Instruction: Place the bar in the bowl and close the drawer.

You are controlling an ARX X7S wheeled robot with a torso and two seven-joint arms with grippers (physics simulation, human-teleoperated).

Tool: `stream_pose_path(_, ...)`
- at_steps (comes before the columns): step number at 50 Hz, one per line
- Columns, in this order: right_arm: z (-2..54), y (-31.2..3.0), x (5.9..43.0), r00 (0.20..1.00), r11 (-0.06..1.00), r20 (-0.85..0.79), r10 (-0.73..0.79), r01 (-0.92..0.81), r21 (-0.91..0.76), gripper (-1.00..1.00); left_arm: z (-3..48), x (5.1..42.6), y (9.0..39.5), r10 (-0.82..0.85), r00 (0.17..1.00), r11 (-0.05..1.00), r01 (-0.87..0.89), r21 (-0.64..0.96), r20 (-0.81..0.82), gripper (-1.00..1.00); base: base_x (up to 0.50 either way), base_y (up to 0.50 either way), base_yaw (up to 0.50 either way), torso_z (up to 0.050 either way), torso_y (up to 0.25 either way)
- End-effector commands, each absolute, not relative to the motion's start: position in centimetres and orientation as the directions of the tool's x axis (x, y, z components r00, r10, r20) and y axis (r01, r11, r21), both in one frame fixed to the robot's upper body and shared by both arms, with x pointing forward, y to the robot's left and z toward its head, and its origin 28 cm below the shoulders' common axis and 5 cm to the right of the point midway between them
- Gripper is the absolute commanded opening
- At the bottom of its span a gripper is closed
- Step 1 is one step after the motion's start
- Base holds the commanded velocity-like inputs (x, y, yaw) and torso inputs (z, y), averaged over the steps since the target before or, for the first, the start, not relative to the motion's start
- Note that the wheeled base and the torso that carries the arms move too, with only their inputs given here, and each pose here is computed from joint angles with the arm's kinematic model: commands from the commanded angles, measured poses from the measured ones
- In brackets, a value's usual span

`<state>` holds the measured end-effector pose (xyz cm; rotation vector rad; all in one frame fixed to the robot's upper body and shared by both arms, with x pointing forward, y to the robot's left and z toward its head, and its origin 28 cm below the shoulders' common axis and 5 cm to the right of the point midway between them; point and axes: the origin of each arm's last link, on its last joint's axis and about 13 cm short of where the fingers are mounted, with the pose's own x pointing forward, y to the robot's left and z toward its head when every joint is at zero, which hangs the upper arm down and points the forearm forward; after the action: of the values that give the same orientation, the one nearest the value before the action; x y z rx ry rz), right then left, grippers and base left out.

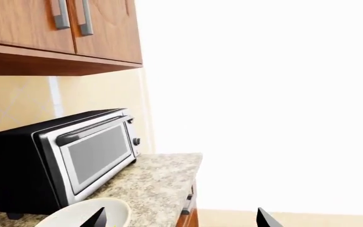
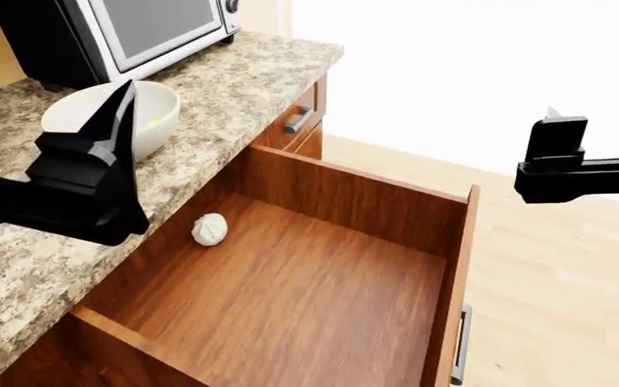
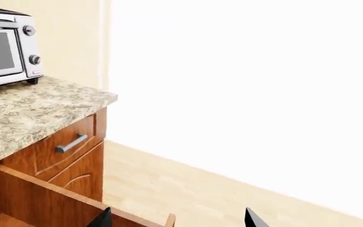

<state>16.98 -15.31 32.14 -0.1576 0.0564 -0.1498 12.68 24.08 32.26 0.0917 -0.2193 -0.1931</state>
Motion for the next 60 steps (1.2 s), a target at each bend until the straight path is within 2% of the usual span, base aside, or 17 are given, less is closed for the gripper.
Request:
stream_pose_path(1,31.3,-17.7,18.8,0.958,0.964,-0.146,-0.247,0.229,-0.134,1.00,32.3,12.8,24.0,-0.201,0.958,0.977,0.181,0.113,0.203,1.00,0.00,0.00,0.00,0.000,0.000)
stream_pose_path(18,29.0,-20.7,20.8,0.925,0.945,-0.200,-0.322,0.303,-0.121,1.00,32.3,13.0,23.8,-0.209,0.958,0.975,0.189,0.116,0.198,1.00,0.00,0.00,0.00,0.000,0.000)
stream_pose_path(31,26.6,-22.5,22.0,0.934,0.967,-0.254,-0.250,0.227,-0.117,1.00,32.2,13.2,23.7,-0.213,0.958,0.974,0.193,0.119,0.190,1.00,0.00,0.00,0.00,0.000,0.000)
stream_pose_path(44,23.9,-25.8,23.2,0.945,0.981,-0.262,-0.195,0.189,-0.046,1.00,32.1,13.3,23.5,-0.215,0.959,0.973,0.195,0.122,0.186,1.00,0.00,0.00,0.00,0.000,0.000)
stream_pose_path(60,20.2,-28.9,21.3,0.943,0.985,-0.289,-0.165,0.174,0.006,1.00,32.1,13.6,23.4,-0.215,0.960,0.973,0.196,0.121,0.178,1.00,0.00,0.00,0.00,0.000,0.000)
